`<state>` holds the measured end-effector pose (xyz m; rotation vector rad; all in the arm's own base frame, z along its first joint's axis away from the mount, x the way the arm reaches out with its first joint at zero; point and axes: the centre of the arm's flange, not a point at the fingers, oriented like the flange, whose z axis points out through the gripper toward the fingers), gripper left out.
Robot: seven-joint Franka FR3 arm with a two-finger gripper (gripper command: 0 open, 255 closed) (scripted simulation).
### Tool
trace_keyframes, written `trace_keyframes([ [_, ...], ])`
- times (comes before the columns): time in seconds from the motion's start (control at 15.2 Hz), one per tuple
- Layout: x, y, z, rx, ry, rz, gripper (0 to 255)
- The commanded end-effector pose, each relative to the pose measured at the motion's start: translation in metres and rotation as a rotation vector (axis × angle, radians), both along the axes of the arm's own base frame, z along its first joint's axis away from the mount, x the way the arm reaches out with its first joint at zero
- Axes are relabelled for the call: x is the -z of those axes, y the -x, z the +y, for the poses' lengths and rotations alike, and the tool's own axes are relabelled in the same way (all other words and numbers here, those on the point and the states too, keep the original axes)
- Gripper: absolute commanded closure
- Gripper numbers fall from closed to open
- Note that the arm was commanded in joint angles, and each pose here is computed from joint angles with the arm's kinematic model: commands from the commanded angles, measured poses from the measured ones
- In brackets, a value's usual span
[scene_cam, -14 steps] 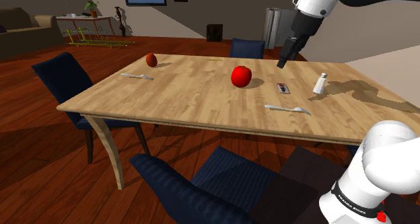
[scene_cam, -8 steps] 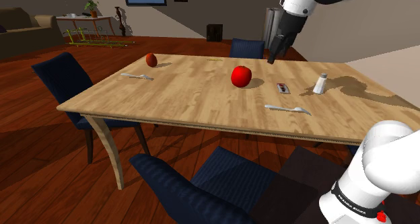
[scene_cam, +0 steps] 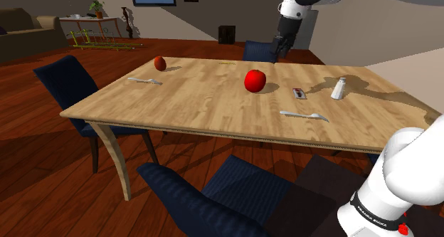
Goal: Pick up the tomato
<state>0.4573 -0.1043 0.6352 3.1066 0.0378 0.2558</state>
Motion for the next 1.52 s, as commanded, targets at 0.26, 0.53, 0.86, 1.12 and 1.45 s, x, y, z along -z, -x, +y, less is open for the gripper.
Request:
trace_keyframes([
  [0.26,0.018,-0.073,-0.043,-0.008,-0.016,0.046,0],
  [0.53,0.031,-0.121,-0.072,-0.013,-0.028,0.076,0],
  [0.86,0.048,-0.175,-0.104,-0.018,-0.04,0.111,0],
  [1.12,0.069,-0.175,-0.104,-0.018,-0.04,0.111,0],
  [1.45,0.088,-0.175,-0.104,-0.018,-0.04,0.111,0],
])
